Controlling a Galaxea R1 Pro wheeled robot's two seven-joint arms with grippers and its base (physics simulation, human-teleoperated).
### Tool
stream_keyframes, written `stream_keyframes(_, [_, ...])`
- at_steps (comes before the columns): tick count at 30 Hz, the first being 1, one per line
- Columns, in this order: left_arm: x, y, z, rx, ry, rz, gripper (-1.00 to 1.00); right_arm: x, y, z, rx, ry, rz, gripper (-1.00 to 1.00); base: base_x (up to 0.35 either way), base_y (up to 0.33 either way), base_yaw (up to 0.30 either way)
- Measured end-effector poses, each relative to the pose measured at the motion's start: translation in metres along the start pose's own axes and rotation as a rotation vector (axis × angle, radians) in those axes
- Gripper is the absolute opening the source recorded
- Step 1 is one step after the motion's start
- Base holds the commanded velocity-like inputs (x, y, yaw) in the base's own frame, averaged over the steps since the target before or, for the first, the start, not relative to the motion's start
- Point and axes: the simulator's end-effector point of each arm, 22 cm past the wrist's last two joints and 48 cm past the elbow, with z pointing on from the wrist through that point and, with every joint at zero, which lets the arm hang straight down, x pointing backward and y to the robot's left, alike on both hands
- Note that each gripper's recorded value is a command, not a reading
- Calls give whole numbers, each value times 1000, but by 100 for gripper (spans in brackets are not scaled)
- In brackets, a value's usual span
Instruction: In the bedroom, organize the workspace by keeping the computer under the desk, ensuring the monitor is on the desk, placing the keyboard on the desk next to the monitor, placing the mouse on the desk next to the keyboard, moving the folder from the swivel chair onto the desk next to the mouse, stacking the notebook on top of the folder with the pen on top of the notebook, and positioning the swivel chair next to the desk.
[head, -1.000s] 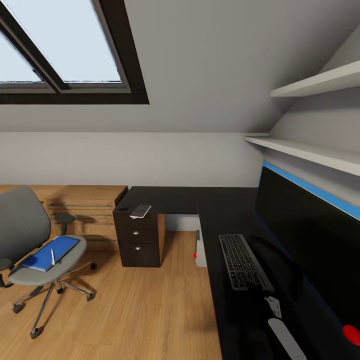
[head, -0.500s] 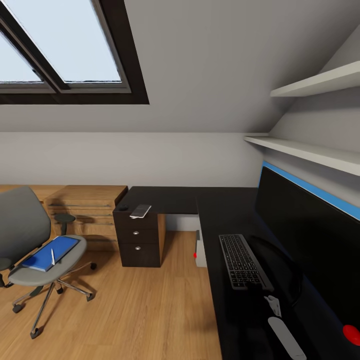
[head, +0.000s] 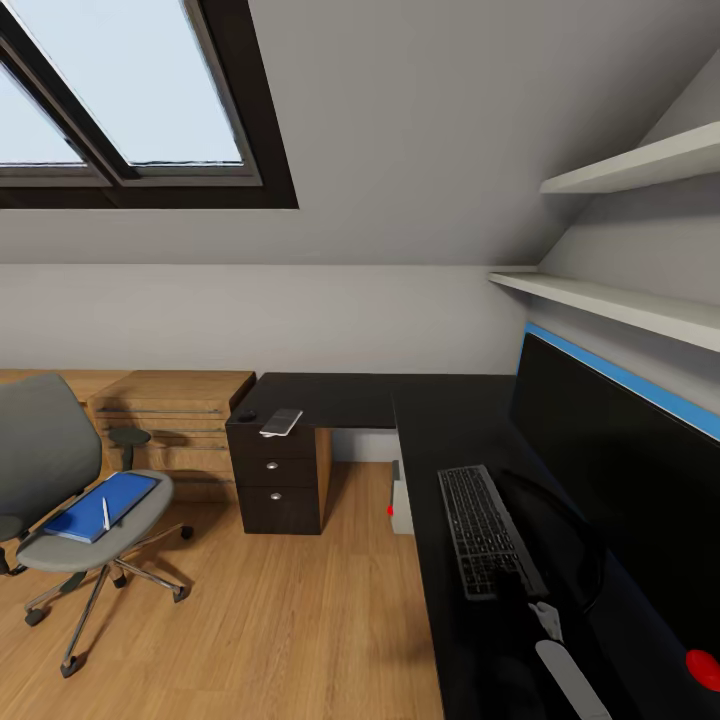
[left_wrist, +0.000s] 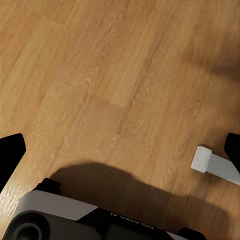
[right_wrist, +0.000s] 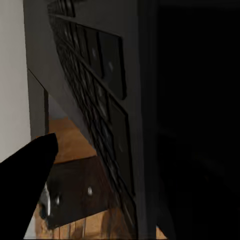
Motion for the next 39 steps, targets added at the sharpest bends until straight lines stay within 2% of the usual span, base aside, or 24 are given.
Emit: stream_keyframes(39, [0,0,0,1,1,-1,100,0,0,0,-1,-2,-2,100,-14,-13,0])
